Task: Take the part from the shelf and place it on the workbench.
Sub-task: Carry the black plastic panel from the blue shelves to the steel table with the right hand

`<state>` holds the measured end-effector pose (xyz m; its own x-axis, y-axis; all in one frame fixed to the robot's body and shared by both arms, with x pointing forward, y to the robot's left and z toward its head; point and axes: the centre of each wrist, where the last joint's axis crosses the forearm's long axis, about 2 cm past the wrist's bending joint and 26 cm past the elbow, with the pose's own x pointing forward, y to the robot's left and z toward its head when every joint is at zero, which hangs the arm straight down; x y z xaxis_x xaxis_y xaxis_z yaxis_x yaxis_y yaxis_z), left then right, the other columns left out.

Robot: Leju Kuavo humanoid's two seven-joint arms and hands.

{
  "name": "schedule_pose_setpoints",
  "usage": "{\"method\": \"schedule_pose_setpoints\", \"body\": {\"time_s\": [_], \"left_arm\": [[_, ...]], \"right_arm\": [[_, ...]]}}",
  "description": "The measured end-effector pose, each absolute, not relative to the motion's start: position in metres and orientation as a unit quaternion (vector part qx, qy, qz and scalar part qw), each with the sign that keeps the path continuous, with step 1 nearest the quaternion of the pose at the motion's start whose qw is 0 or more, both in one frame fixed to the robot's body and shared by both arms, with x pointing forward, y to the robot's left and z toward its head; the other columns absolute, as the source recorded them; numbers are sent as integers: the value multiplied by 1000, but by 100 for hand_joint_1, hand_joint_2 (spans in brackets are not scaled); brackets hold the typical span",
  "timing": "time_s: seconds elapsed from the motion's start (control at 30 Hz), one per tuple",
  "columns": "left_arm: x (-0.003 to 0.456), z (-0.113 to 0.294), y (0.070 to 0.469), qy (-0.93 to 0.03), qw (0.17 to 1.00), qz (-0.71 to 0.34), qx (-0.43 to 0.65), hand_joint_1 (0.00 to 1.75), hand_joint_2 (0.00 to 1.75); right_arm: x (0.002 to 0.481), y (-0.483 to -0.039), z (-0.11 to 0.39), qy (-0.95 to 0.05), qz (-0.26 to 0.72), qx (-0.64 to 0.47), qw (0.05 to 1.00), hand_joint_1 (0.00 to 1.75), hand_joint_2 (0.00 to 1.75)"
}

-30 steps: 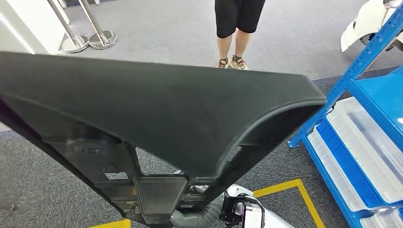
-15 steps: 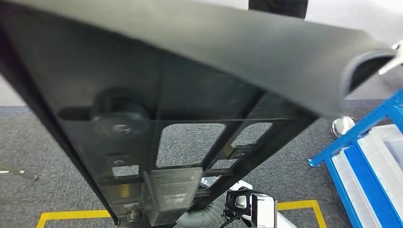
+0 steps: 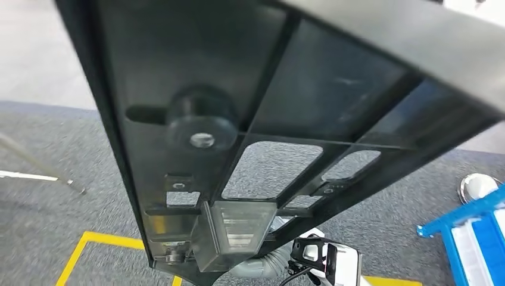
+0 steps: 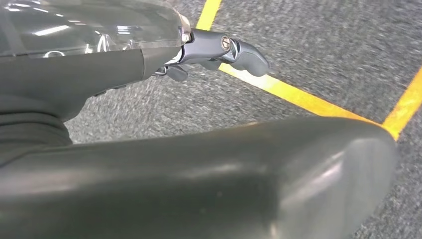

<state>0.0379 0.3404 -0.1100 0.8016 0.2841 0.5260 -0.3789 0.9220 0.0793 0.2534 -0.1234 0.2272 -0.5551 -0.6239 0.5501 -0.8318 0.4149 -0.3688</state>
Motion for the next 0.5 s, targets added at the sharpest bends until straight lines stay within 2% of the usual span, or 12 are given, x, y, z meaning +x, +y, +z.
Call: {"method": "schedule_pose_setpoints", "body": {"time_s": [0.5], "left_arm": [[42, -109, 345, -271, 942, 176, 92, 0, 0]], "right_arm": [[252, -124, 229, -822, 312, 448, 161, 175, 175]]}}
